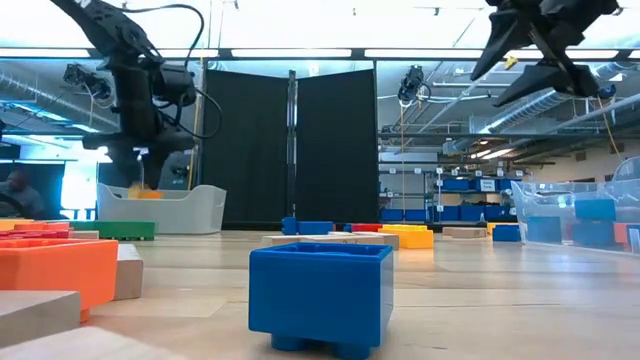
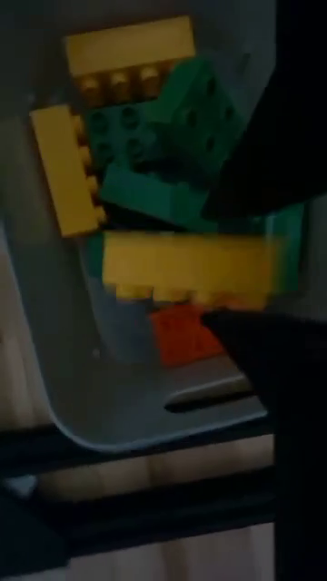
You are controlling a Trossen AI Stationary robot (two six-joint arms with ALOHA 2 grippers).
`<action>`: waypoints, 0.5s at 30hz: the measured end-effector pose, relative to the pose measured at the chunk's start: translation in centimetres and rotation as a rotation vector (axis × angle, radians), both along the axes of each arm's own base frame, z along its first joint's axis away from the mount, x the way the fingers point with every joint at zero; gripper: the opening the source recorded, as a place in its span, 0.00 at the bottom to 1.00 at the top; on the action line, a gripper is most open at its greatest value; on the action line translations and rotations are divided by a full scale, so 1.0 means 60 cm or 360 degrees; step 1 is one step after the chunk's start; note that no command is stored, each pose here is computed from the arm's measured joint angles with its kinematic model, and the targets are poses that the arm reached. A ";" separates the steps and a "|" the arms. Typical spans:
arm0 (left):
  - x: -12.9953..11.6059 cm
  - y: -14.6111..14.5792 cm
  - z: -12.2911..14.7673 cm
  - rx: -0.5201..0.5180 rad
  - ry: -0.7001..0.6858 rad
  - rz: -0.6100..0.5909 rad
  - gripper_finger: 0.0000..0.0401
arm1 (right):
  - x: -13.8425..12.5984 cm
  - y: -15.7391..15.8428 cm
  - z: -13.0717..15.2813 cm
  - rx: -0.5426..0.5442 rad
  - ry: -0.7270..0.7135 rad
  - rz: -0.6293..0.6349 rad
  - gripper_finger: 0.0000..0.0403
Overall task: Sort blocks by size
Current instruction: Put the large yellow game piece into the gray bin, then put the small blue game piece into the transparent bin
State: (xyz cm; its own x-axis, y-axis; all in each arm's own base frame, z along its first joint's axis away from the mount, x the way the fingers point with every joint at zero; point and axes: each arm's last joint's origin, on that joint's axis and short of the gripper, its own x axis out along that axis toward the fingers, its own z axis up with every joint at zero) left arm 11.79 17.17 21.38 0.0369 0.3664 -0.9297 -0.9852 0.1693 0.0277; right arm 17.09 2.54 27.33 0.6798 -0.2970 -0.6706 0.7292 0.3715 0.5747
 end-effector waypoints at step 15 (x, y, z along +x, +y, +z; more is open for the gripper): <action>0.021 0.031 0.053 0.0247 0.0072 -0.0353 0.75 | 0.030 -0.018 0.012 -0.0254 -0.0124 0.0029 0.59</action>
State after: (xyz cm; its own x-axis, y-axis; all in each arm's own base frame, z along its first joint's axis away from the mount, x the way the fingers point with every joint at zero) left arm 13.06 19.05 24.58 0.0918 0.4920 -0.8657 -0.9217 0.3710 0.1131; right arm 18.91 1.46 28.03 0.7343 -0.3822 -0.5610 0.6768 0.4753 0.5621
